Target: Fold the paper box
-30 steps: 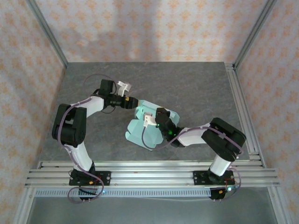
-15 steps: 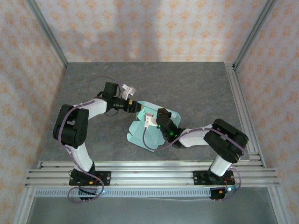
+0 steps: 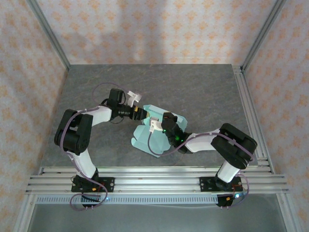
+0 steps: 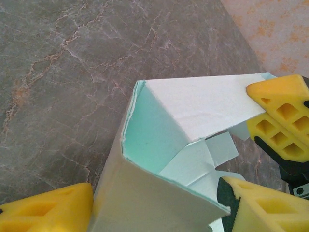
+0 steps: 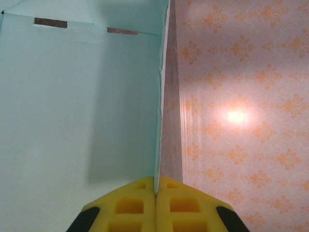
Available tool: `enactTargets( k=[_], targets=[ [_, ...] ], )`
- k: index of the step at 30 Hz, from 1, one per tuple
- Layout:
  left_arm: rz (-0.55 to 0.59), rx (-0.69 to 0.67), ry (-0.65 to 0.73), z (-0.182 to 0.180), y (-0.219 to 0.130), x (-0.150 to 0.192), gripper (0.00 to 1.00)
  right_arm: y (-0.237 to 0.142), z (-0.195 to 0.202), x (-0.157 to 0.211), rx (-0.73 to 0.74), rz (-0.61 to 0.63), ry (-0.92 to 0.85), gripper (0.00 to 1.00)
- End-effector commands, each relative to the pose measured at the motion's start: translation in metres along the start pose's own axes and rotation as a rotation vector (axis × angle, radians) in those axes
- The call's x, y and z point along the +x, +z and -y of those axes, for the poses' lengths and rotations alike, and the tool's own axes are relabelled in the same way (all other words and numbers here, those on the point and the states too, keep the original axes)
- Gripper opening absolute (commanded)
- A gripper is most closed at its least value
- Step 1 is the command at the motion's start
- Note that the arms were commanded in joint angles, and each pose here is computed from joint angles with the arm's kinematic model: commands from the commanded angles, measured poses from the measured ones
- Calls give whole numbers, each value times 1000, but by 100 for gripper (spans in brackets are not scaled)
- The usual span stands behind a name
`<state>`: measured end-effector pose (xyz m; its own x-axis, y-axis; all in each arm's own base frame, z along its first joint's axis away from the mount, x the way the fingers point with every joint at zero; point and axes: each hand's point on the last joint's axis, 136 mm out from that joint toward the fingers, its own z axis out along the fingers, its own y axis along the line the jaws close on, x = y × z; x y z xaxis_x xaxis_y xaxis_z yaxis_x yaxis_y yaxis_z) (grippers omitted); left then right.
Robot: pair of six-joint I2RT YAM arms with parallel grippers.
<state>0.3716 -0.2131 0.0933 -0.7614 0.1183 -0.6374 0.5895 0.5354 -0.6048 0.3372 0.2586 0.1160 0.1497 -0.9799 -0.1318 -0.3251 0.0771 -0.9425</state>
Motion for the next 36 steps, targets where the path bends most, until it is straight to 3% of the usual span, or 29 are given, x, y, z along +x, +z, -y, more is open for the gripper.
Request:
enactTargets(
  k=[1, 30, 36],
  targets=[
    [33, 31, 41, 15, -4, -10, 68, -4, -7, 7, -28, -32, -35, 0],
    [95, 36, 31, 23, -6, 3, 60, -6, -16, 10, -95, -44, -26, 0],
    [109, 22, 34, 22, -7, 3, 68, -7, -22, 12, -112, -53, -22, 0]
  ],
)
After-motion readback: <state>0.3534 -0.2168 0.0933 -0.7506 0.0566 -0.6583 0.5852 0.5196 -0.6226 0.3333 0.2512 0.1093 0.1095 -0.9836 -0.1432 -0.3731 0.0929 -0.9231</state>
